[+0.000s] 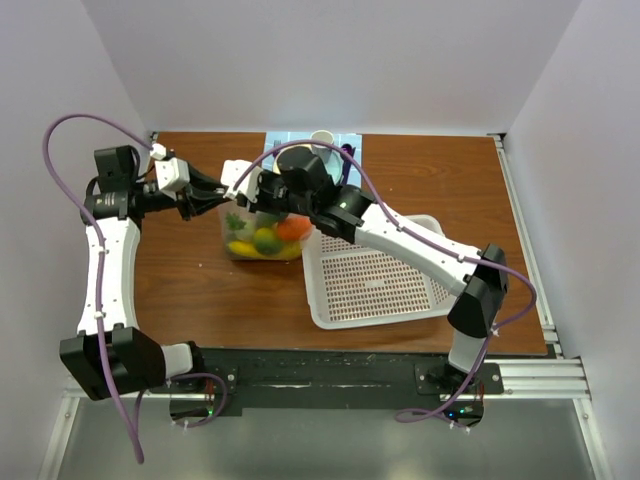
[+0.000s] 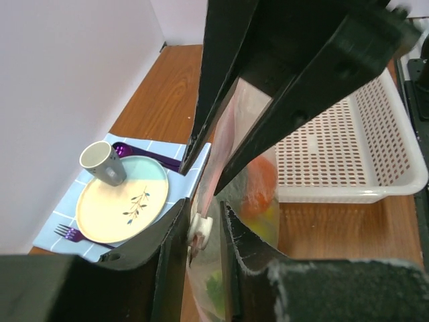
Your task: Open the zip-top bag and remove the fake food
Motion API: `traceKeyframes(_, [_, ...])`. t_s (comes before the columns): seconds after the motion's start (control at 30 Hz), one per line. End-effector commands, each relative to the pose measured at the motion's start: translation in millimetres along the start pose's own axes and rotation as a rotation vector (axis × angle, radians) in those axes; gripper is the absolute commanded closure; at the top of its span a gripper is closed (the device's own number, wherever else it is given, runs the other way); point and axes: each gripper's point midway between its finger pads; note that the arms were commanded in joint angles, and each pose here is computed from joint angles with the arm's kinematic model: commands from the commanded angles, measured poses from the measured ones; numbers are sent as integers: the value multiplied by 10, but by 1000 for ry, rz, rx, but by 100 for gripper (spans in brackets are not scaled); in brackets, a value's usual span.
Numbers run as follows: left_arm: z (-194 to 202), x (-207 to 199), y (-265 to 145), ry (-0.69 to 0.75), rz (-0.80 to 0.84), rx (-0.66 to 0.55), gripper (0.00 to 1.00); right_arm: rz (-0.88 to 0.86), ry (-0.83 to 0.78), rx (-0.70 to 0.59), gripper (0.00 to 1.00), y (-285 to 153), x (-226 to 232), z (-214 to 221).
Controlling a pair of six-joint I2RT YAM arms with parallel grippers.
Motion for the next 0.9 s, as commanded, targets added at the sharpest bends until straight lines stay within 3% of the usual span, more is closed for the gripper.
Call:
traceKeyframes(0.0, [-358,-190,39,2,136,-196,71,18,-14,-98,72,-110,-149,-392])
traceKeyframes(0.07, [-358,-193,38,3,136,-197,72,14,-12,-102,76,-122,-172,-420])
traceKeyframes(0.2, [-371,-212,36,0,136,-196,73,2,-10,-99,100,-118,-172,-417])
traceKeyframes(0.3, [-364,-212,32,-9,136,-193,69,2,7,-101,100,-131,-200,-395])
traceKeyframes(0.43, [-183,-227,46,-63,123,-176,53,10,22,-115,100,-164,-251,-405])
traceKeyframes(0.5, [-36,-217,60,-92,110,-157,50,17,32,-126,100,-190,-290,-437])
traceKeyframes(0.6, [108,-194,55,-138,110,-169,50,1,45,-145,100,-233,-268,-501])
traceKeyframes(0.73, [27,-80,54,-127,105,-204,57,-22,69,-162,100,-272,-223,-547])
traceKeyframes(0.87, [-37,22,62,-136,79,-213,55,-29,81,-160,100,-293,-193,-526])
Point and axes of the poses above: each gripper's point midway between its finger pads, its own y axis out along the fingers, its own x axis along the line the jaws close on, z = x × y, and after that the axes turned 6 degrees about y, right-handed
